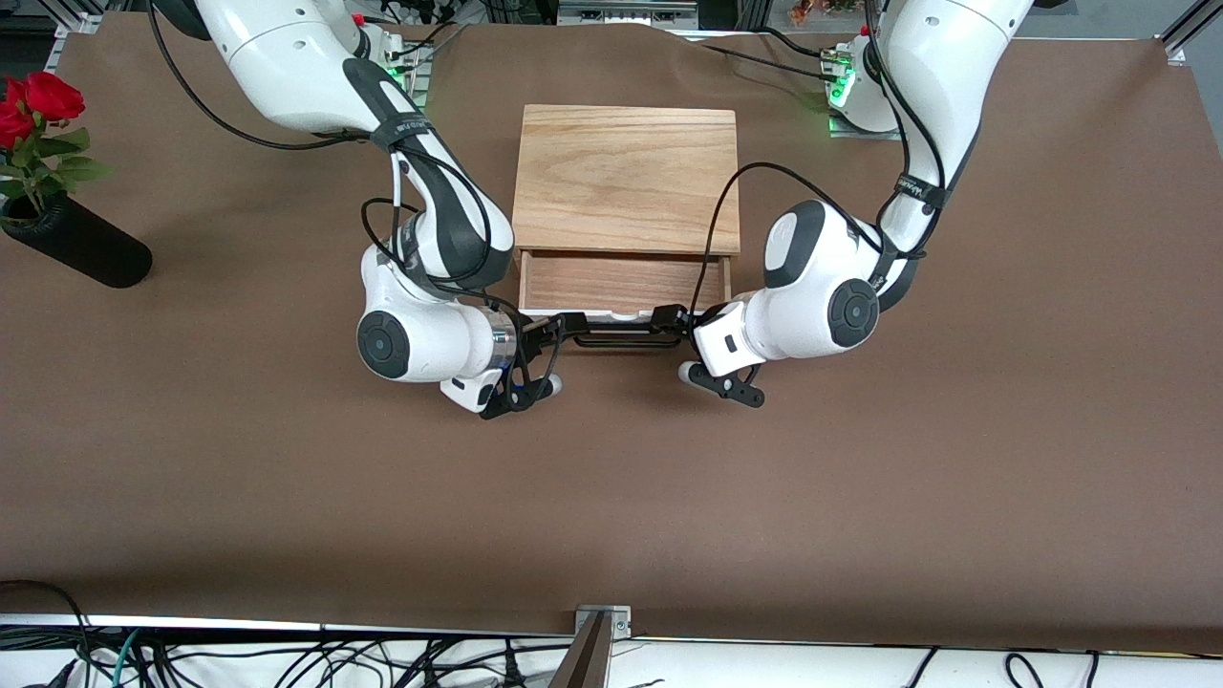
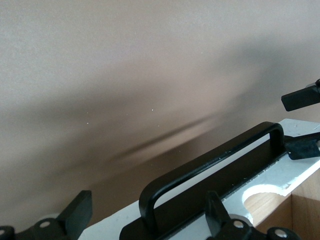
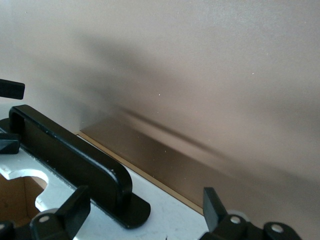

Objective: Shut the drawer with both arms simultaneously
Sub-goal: 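Push the white drawer front into the cabinet with both grippers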

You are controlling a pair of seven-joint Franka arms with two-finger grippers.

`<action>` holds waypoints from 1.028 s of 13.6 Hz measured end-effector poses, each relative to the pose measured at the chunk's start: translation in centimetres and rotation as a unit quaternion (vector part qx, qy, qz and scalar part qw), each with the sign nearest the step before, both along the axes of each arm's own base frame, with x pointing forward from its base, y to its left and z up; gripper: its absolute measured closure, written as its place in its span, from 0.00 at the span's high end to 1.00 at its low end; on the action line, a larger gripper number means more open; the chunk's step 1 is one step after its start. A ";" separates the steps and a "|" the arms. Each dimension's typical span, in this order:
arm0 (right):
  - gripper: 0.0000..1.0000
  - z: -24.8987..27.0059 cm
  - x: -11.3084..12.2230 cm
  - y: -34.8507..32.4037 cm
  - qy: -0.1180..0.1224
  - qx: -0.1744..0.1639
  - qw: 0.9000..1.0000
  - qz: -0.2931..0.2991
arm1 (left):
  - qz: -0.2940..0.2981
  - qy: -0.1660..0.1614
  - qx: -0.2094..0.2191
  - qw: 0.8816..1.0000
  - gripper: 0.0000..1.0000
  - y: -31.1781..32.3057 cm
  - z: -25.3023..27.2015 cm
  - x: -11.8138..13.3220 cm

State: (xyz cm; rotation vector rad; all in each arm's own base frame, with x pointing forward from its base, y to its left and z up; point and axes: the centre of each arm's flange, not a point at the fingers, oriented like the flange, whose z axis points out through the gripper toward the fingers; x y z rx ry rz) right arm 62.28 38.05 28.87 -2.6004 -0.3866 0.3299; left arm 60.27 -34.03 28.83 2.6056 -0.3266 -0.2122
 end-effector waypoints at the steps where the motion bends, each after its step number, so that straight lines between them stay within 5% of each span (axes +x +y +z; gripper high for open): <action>1: 1.00 -0.1 -0.2 0.2 0.001 0.000 1.000 0.002 | 0.000 0.000 0.000 1.000 1.00 0.0 0.0 0.0; 14: 1.00 -1.0 -1.8 1.8 0.026 -0.006 0.999 0.027 | -0.010 0.040 0.001 0.999 1.00 -0.2 -0.7 -1.1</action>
